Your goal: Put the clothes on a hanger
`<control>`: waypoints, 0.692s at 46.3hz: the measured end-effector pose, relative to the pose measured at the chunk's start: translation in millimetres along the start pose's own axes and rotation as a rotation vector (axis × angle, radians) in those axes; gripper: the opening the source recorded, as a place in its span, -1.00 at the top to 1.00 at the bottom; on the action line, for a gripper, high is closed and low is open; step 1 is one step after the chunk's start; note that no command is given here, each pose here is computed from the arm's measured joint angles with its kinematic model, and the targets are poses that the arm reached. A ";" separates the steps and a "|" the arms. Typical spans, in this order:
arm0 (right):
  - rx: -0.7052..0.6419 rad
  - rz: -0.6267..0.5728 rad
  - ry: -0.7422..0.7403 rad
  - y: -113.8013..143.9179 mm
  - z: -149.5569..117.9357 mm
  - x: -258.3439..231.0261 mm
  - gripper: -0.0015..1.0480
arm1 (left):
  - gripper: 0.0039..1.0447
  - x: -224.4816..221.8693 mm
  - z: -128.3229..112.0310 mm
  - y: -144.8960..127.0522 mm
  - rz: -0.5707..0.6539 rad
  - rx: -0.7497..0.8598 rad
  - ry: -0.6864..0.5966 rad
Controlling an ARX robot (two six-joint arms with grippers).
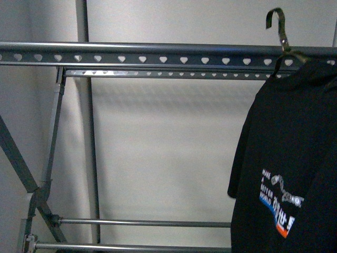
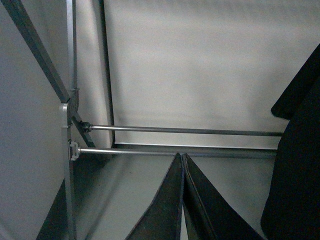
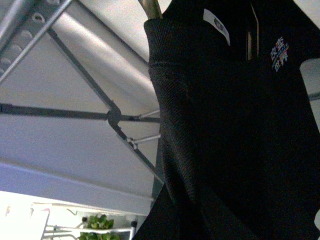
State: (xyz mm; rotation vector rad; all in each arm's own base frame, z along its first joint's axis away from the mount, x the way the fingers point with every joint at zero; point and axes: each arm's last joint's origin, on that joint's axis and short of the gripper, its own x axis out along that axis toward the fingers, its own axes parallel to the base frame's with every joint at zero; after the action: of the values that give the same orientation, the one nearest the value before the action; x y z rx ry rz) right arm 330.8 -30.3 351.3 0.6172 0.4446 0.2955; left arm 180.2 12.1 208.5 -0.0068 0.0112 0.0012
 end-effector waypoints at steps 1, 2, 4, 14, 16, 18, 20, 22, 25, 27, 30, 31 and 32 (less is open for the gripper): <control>0.004 0.000 -0.004 0.2 1.7 0.0 0.93 | 0.94 -0.9 -0.9 -0.3 -0.001 0.000 0.000; 0.010 0.002 -0.011 0.7 5.0 -0.1 0.93 | 0.94 -2.9 -2.6 -1.2 0.002 0.000 0.000; 0.018 0.002 -0.025 1.1 10.9 -0.2 0.93 | 0.94 -6.5 -5.6 -4.8 0.026 0.000 -0.002; 0.072 -0.074 -0.039 -9.2 32.2 20.1 0.93 | 0.94 -26.1 -19.5 -11.7 0.001 0.002 -0.008; 0.097 -0.108 -0.037 -15.8 34.1 29.8 0.93 | 0.94 -30.1 -22.6 -11.7 0.001 0.002 -0.006; 0.119 -0.130 -0.038 -19.7 35.5 38.0 0.93 | 0.94 -33.2 -24.6 -11.7 0.001 0.002 -0.006; 0.139 -0.138 -0.039 -21.6 37.1 46.3 0.93 | 0.94 -35.9 -26.3 -11.7 0.001 0.002 -0.006; 0.149 -0.143 -0.045 -21.2 39.4 52.0 0.93 | 0.94 -38.1 -27.3 -11.7 0.001 0.002 -0.007; 0.166 -0.153 -0.059 -18.5 42.5 61.1 0.93 | 0.94 -41.3 -29.1 -11.7 0.001 0.002 -0.008; 0.174 -0.153 -0.065 -15.4 44.1 67.0 0.93 | 0.94 -43.9 -30.7 -11.6 0.001 0.002 -0.007; 0.178 -0.153 -0.068 -11.5 44.4 72.4 0.93 | 0.94 -46.2 -32.1 -11.6 0.001 0.002 -0.006; 0.176 -0.153 -0.068 -9.6 44.2 74.5 0.93 | 0.94 -47.0 -32.6 -11.6 0.001 0.002 -0.006; 0.172 -0.153 -0.071 -6.5 44.1 77.5 0.93 | 0.94 -48.2 -33.2 -11.6 0.001 0.002 -0.006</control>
State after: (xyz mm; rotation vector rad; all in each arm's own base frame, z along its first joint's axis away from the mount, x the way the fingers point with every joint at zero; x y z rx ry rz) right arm 420.0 -26.5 355.3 0.7545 0.4495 0.0902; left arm 131.7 0.2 175.9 -0.0044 0.0048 0.0019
